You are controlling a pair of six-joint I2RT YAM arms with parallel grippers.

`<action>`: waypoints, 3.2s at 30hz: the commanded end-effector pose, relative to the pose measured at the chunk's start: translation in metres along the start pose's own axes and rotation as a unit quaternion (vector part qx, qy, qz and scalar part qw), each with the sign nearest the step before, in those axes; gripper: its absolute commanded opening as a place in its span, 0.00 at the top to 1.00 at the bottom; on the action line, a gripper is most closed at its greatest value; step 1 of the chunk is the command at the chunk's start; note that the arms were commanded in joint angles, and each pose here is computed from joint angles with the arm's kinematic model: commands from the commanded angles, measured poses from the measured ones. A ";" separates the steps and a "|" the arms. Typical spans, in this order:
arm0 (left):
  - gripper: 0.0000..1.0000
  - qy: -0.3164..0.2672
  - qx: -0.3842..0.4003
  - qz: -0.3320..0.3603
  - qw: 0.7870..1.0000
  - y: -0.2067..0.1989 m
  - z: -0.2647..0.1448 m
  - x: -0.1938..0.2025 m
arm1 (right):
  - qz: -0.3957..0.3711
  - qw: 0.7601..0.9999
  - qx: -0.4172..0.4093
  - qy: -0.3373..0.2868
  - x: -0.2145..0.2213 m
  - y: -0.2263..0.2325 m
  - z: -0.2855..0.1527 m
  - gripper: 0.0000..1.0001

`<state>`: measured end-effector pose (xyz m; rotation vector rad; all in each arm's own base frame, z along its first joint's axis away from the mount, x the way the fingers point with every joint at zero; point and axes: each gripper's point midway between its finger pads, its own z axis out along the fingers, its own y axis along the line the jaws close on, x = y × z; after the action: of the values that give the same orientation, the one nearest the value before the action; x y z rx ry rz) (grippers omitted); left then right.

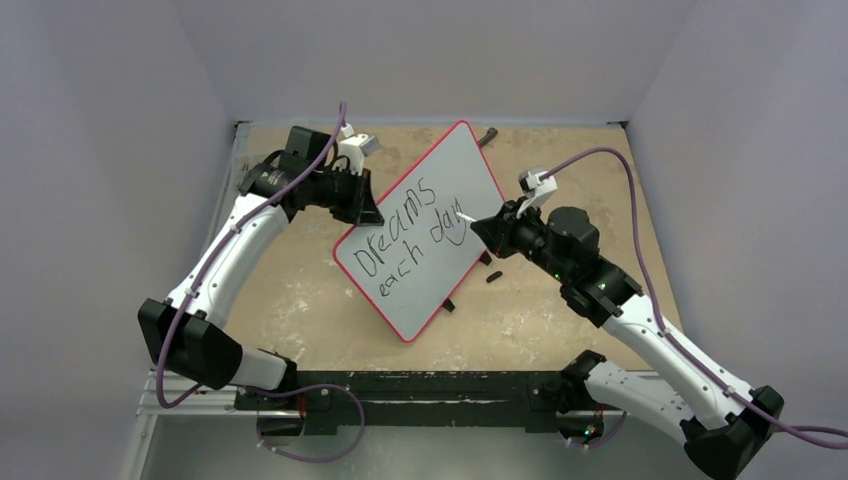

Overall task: Write a sentence on the whiteboard
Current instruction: Write a sentence on the whiteboard, then put down the whiteboard on the whiteboard stand.

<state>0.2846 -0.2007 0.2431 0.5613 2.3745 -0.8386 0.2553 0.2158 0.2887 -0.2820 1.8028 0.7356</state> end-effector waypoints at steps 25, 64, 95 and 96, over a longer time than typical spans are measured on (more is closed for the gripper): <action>1.00 0.056 -0.076 0.050 0.994 0.041 0.029 0.016 | 0.013 1.000 0.015 -0.013 0.020 -0.012 -0.025 1.00; 0.77 0.093 -0.151 0.077 0.981 0.075 0.030 0.034 | -0.009 1.000 0.016 0.000 0.029 -0.016 -0.022 1.00; 0.54 0.063 -0.166 0.081 0.981 0.072 0.016 0.023 | 0.001 1.000 0.013 0.013 0.039 -0.016 -0.016 1.00; 0.54 0.062 -0.165 0.082 0.981 0.071 0.016 0.022 | 0.001 1.000 0.013 0.012 0.039 -0.016 -0.016 1.00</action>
<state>0.3150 -0.1563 0.1814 0.6455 2.4950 -0.3451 0.2356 0.1950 0.2408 -0.2771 1.8764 0.6852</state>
